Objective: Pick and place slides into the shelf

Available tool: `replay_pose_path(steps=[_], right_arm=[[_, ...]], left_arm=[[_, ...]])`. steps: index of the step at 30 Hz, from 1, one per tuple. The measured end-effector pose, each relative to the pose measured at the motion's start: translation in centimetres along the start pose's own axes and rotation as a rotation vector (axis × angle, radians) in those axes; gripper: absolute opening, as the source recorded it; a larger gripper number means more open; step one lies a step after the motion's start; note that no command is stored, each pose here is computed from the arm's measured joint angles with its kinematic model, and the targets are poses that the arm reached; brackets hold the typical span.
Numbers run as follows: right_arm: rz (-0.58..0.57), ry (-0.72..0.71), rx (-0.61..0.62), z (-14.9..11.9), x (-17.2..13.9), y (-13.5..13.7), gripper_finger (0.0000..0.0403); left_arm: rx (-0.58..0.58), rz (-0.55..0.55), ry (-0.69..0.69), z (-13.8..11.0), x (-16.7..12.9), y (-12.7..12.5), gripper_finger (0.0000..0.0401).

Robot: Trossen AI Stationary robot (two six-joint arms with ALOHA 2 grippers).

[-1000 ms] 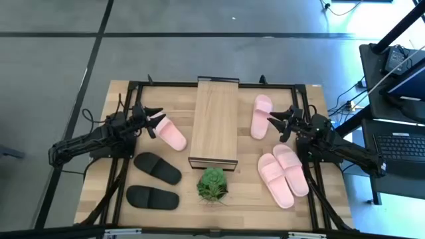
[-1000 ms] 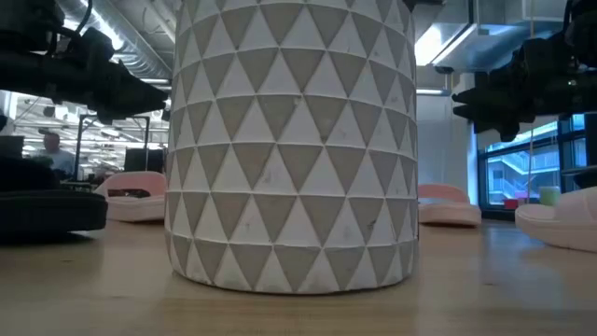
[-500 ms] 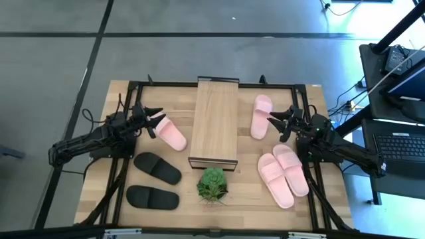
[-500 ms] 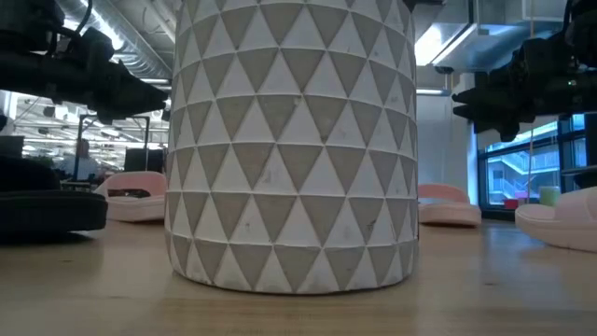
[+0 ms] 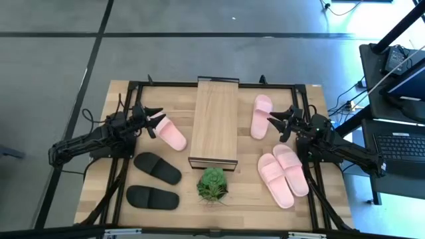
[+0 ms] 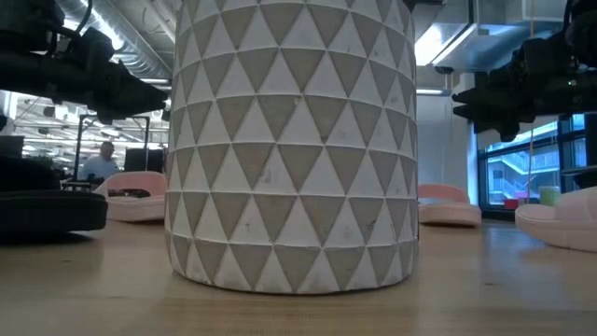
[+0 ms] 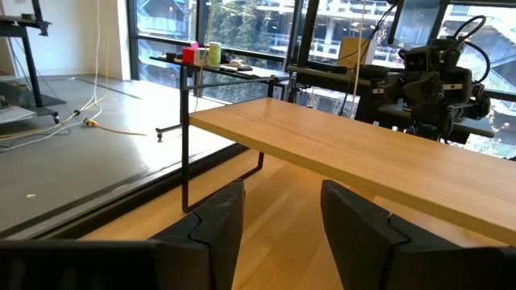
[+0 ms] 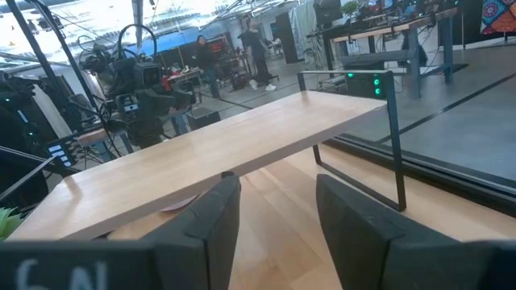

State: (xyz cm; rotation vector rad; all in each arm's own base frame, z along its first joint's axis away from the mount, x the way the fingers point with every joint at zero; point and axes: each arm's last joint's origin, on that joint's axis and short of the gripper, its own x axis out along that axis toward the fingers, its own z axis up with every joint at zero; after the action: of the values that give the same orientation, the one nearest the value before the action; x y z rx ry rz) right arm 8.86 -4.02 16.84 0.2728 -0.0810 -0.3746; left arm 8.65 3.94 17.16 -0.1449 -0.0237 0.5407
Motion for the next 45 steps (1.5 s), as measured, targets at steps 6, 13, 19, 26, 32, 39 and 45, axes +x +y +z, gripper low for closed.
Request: replay_pose_path(steps=[6, 13, 19, 26, 32, 39, 45], right_arm=[[0.0, 0.0, 0.0, 0.0, 0.0, 0.0, 0.0165], [-0.026, -0.037, 0.001, 0.29, 0.0, -0.02, 0.0165], [-0.056, -0.078, 0.052, 0.59, -0.03, -0.06, 0.0165], [-0.144, -0.104, 0.055, 0.65, -0.05, -0.32, 0.0165], [-0.152, -0.101, 0.055, 0.61, -0.06, -0.35, 0.0165], [-0.198, -0.12, 0.095, 0.64, -0.08, -0.49, 0.0165], [-0.208, -0.107, 0.102, 0.49, -0.08, -0.55, 0.0165]], left_arm=[[0.0, 0.0, 0.0, 0.0, 0.0, 0.0, 0.0157], [0.0, 0.0, 0.0, 0.0, 0.0, 0.0, 0.0157], [0.0, 0.0, 0.0, 0.0, 0.0, 0.0, 0.0157], [0.0, 0.0, 0.0, 0.01, 0.0, 0.0, 0.0157], [0.0, 0.0, 0.0, 0.01, 0.0, 0.0, 0.0157], [0.0, 0.0, 0.0, -0.01, 0.0, 0.0, 0.0157], [0.0, 0.007, -0.002, 0.01, 0.0, 0.02, 0.0157]])
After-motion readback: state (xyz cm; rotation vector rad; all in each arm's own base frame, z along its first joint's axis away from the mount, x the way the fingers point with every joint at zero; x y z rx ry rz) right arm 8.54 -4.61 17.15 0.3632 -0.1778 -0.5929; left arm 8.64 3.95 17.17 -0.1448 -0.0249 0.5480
